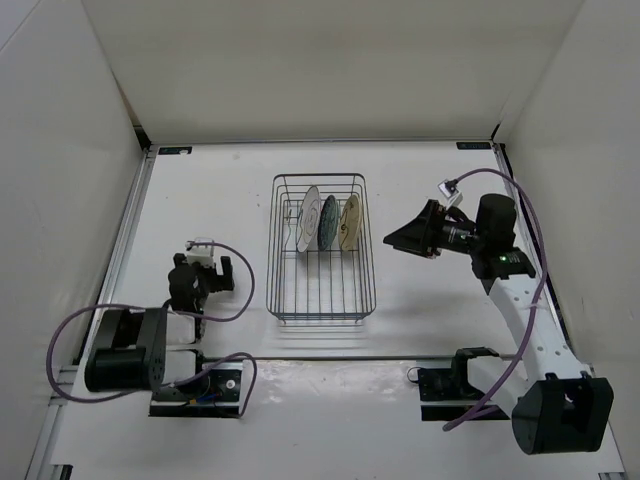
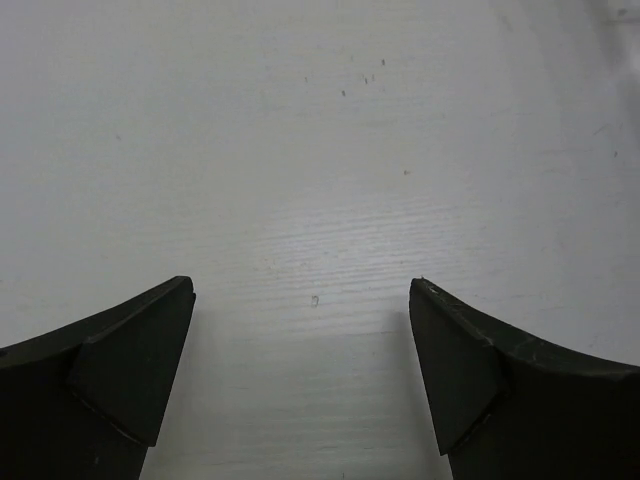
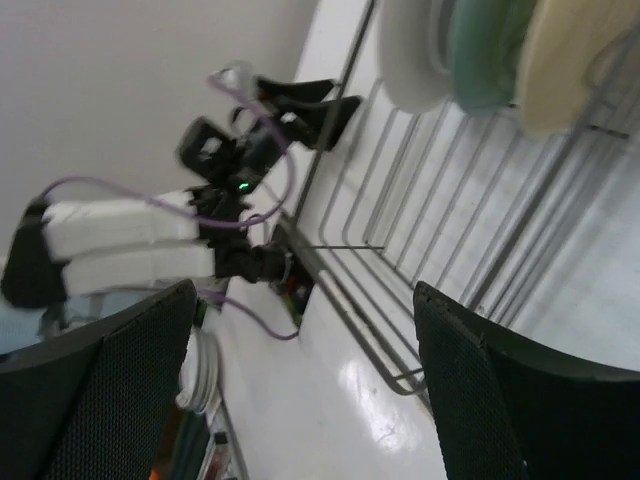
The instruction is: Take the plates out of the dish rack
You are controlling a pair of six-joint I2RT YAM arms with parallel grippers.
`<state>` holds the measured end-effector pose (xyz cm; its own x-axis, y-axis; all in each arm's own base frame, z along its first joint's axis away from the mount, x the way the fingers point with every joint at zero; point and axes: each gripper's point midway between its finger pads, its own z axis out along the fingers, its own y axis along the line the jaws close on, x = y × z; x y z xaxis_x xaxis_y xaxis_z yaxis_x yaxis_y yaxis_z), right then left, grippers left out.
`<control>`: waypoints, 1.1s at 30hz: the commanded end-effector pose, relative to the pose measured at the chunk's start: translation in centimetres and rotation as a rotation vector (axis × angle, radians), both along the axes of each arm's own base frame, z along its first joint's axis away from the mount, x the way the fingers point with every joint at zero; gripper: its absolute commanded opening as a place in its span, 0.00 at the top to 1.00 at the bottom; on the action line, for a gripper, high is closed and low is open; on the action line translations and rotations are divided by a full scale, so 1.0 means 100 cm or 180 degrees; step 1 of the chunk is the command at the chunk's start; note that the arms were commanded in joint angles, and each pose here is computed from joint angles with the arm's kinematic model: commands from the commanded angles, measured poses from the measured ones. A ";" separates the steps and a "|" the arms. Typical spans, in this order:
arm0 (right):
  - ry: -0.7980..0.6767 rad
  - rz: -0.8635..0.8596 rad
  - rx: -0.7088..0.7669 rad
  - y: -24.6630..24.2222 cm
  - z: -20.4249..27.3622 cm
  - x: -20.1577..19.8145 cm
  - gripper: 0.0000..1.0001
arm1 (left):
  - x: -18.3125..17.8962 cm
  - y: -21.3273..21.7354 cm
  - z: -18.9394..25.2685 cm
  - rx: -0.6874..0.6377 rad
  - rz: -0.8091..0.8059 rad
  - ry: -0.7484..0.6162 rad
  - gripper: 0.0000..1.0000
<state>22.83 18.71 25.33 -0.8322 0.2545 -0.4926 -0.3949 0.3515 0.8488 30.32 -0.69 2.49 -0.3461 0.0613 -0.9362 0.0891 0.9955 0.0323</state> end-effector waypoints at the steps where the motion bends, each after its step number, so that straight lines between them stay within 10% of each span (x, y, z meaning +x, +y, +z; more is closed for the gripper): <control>1: 0.0078 -0.0356 -0.0450 -0.015 -0.009 0.006 0.10 | -0.048 0.005 -0.027 -0.0042 0.0140 0.0256 0.01; 7: 0.0044 -0.0200 -0.0418 -0.010 -0.001 0.016 0.10 | -0.041 0.005 0.025 -0.0402 0.0468 0.0526 0.01; 15: -0.0378 -0.0375 -0.0481 0.003 0.048 0.066 0.23 | -0.030 -0.016 0.221 -0.0755 0.0200 0.0060 0.01; 33: -0.0246 -0.0563 -0.2731 0.038 -0.051 0.130 0.43 | -0.074 -0.016 0.154 -0.0469 0.0290 0.1084 0.01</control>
<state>34.58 23.03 19.02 -0.8175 -0.0587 -0.5730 -0.3175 0.8760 0.3632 23.03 -2.46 16.63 -0.6181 -0.1066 -0.7788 -0.0045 0.9912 -0.1321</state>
